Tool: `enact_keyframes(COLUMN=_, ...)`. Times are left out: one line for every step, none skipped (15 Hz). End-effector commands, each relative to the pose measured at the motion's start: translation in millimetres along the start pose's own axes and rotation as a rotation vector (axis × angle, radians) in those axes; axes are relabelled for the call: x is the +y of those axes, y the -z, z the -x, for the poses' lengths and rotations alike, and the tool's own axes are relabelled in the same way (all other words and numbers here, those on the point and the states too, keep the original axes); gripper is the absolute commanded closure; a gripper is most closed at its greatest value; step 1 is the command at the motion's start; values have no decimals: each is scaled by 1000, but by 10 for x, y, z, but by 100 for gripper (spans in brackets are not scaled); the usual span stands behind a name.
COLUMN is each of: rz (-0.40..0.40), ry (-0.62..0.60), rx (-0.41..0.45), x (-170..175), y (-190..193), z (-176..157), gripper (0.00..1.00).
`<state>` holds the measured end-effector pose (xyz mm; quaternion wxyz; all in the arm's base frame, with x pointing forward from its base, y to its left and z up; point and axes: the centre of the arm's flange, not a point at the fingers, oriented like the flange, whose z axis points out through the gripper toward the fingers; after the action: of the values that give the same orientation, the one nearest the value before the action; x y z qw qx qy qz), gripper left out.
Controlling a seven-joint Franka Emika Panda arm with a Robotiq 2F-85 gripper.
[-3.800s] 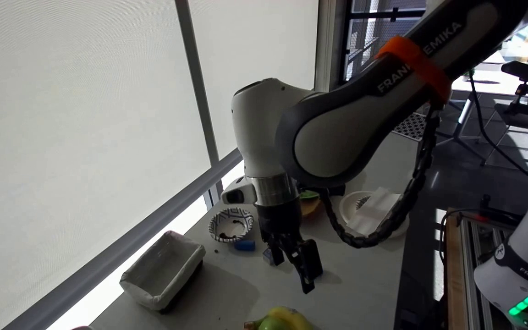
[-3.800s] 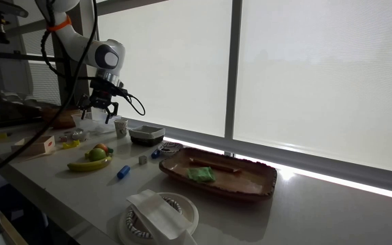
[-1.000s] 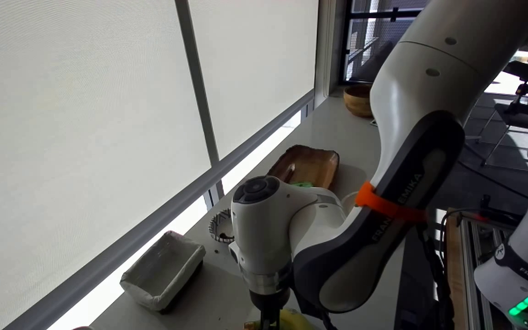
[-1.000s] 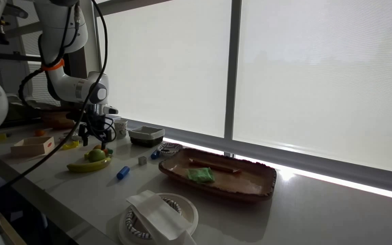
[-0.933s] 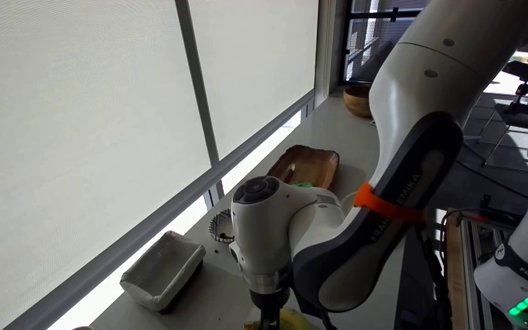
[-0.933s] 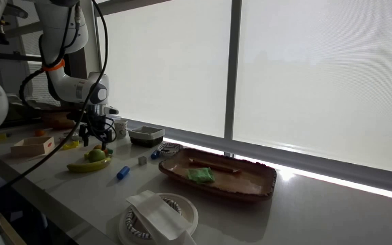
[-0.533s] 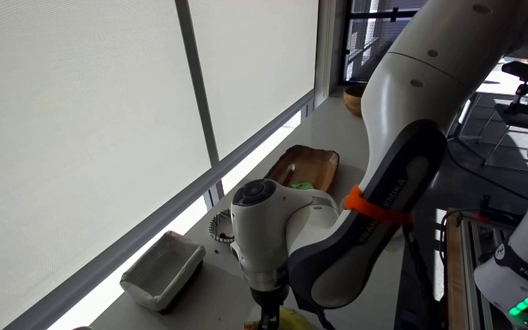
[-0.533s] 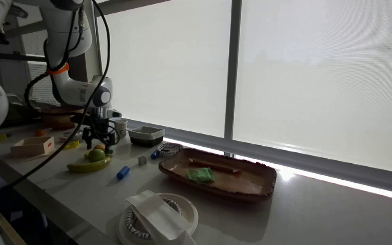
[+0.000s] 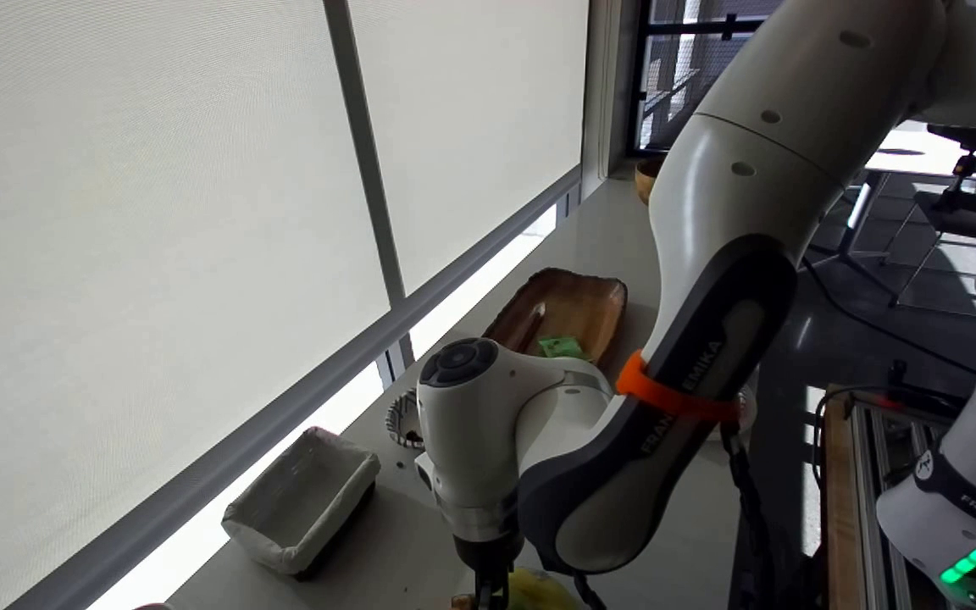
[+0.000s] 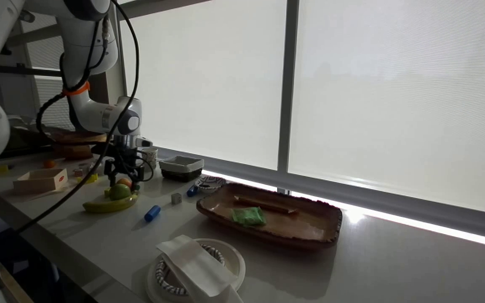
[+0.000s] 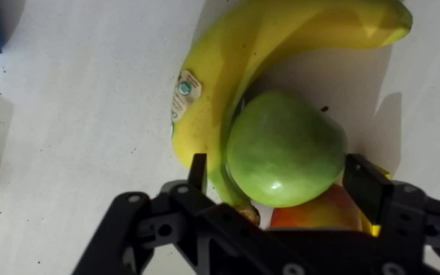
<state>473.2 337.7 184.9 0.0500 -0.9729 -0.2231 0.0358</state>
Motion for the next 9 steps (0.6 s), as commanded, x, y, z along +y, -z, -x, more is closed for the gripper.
enact_keyframes(rz=-20, ry=28, rx=-13, x=13, y=-44, z=-21, gripper=24)
enact_keyframes(rz=-27, ry=36, rx=-13, x=-4, y=-29, z=-20, gripper=25)
enact_keyframes(rz=-37, ry=48, rx=-10, x=-22, y=-14, z=-19, gripper=16)
enact_keyframes(rz=-45, ry=62, rx=-15, x=-22, y=-15, z=-11, gripper=7)
enact_keyframes(rz=-55, ry=75, rx=-18, x=-15, y=-16, z=-8, gripper=6)
enact_keyframes(rz=-62, ry=84, rx=-22, x=-9, y=-25, z=-6, gripper=0)
enact_keyframes(rz=-71, ry=93, rx=-22, x=-1, y=-33, z=-5, gripper=14)
enact_keyframes(rz=-77, ry=99, rx=-23, x=10, y=-37, z=-7, gripper=32)
enact_keyframes(rz=-83, ry=104, rx=-25, x=23, y=-44, z=-7, gripper=32)
